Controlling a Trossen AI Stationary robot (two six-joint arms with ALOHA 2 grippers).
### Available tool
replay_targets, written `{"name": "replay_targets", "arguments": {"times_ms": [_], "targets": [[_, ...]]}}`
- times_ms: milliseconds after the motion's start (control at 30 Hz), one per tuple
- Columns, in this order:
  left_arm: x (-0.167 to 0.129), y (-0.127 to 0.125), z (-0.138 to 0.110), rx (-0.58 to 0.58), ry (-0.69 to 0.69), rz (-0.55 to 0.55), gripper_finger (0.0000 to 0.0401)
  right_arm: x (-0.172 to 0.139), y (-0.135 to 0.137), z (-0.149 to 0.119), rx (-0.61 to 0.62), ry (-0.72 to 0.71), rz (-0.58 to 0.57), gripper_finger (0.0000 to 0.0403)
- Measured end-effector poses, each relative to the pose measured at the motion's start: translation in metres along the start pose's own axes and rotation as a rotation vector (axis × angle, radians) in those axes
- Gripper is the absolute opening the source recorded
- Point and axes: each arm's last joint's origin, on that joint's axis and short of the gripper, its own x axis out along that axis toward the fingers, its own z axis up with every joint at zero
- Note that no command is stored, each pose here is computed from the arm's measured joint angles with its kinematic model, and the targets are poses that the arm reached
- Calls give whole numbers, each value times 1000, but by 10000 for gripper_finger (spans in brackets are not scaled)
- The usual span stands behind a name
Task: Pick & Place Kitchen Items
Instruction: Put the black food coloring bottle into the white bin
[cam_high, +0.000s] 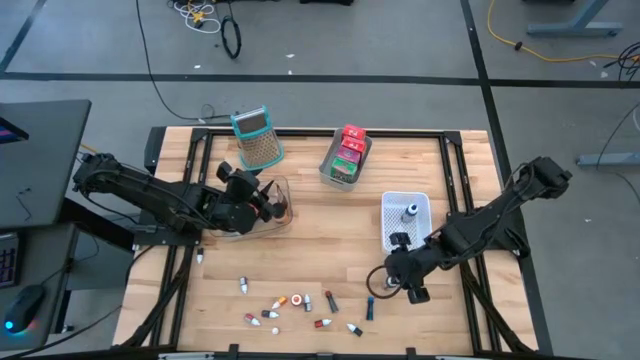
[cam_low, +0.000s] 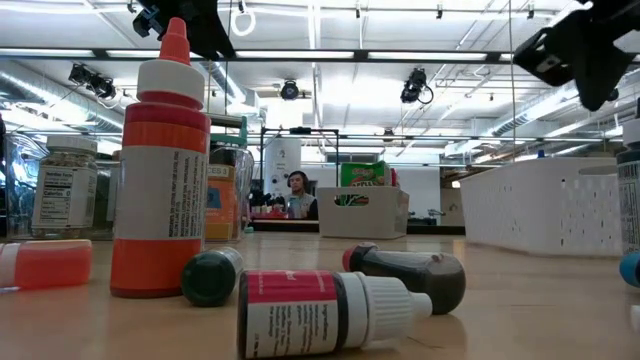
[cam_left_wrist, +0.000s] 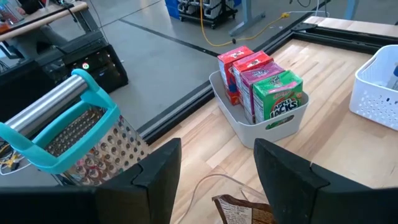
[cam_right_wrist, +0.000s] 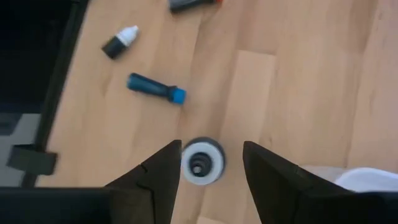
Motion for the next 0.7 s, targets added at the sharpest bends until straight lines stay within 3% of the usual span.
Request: {"name": "replay_targets", "arguments": {"times_ms": [367, 700], "targets": [[0, 0, 0, -3, 0, 0, 211, 27, -4, -23, 22, 1, 30, 180], [0, 0, 0, -1, 0, 1, 211, 35, -6, -28, 25, -43, 29, 179]]}}
